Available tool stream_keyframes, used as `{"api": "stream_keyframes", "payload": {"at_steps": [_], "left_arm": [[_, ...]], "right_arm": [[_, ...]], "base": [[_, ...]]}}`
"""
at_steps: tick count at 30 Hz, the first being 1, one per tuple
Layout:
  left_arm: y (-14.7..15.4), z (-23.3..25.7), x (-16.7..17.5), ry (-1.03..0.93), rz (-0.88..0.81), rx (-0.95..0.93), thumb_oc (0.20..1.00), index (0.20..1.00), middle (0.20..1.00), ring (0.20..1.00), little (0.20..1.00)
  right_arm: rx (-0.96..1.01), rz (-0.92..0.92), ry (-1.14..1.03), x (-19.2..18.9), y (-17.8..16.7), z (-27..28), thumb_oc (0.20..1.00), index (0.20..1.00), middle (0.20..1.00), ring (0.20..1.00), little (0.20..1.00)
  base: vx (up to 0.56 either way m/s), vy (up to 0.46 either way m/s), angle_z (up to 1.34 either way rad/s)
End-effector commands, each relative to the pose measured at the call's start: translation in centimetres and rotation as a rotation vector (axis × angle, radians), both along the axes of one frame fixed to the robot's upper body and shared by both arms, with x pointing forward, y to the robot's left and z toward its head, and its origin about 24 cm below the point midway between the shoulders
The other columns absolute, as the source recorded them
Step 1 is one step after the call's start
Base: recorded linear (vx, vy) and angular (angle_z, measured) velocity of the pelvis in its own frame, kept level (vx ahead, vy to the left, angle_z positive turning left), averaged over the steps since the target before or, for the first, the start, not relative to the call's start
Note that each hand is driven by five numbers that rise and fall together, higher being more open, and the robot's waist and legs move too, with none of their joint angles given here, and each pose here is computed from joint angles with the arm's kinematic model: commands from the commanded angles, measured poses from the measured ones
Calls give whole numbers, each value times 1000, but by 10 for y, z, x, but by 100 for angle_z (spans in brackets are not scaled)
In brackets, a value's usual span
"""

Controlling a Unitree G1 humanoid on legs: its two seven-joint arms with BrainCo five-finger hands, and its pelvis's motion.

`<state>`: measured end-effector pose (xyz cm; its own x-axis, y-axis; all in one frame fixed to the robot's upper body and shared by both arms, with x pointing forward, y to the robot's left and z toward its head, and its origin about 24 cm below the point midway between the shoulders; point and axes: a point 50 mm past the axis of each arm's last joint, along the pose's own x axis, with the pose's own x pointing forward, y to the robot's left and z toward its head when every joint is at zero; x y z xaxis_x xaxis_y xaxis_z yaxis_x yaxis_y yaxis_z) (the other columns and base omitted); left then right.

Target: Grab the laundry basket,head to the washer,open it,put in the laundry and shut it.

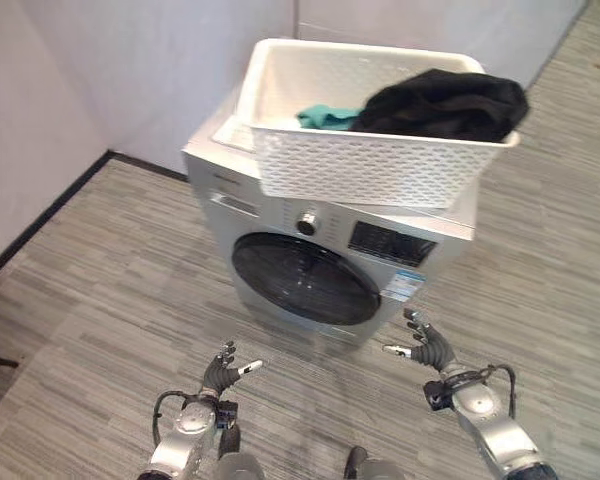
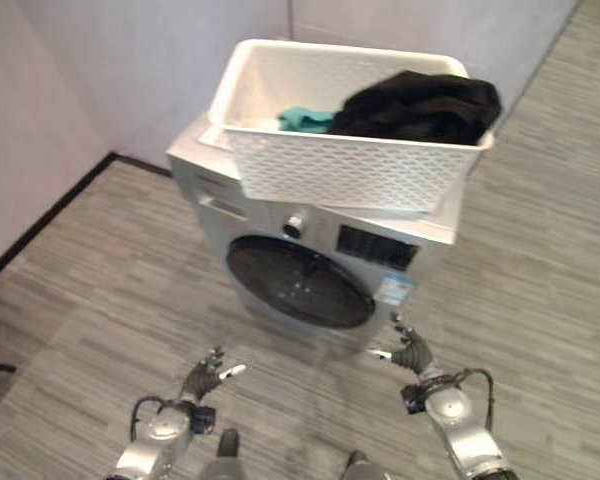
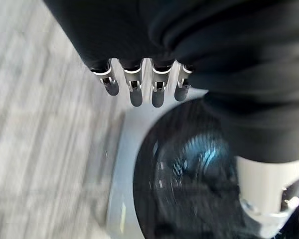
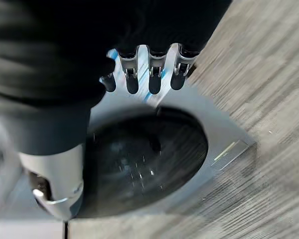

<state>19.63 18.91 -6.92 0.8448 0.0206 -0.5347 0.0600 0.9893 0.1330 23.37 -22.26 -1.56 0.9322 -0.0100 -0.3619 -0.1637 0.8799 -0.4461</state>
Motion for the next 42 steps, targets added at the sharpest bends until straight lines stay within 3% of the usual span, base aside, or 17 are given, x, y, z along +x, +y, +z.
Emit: {"api": "stream_keyframes", "payload": {"at_steps": [1,19,42], "left_arm": [[10,10,-3,-55,-30,25,1000,1000,1000,1000,1000],[15,11,-10,-49,-48,31,1000,1000,1000,1000,1000],[9,30,12,-170,11,-15,1000,1000,1000,1000,1000]], "right_arm": [[-82,31,-63,12,-4,10,1000,1000,1000,1000,1000],[-373,-47,-85,25,-36,19,1000,1000,1000,1000,1000],[-498,-160,-161,95,-12,37,1000,1000,1000,1000,1000]], "base": [[27,103,12],[10,17,5],[-31,-7,2]]}}
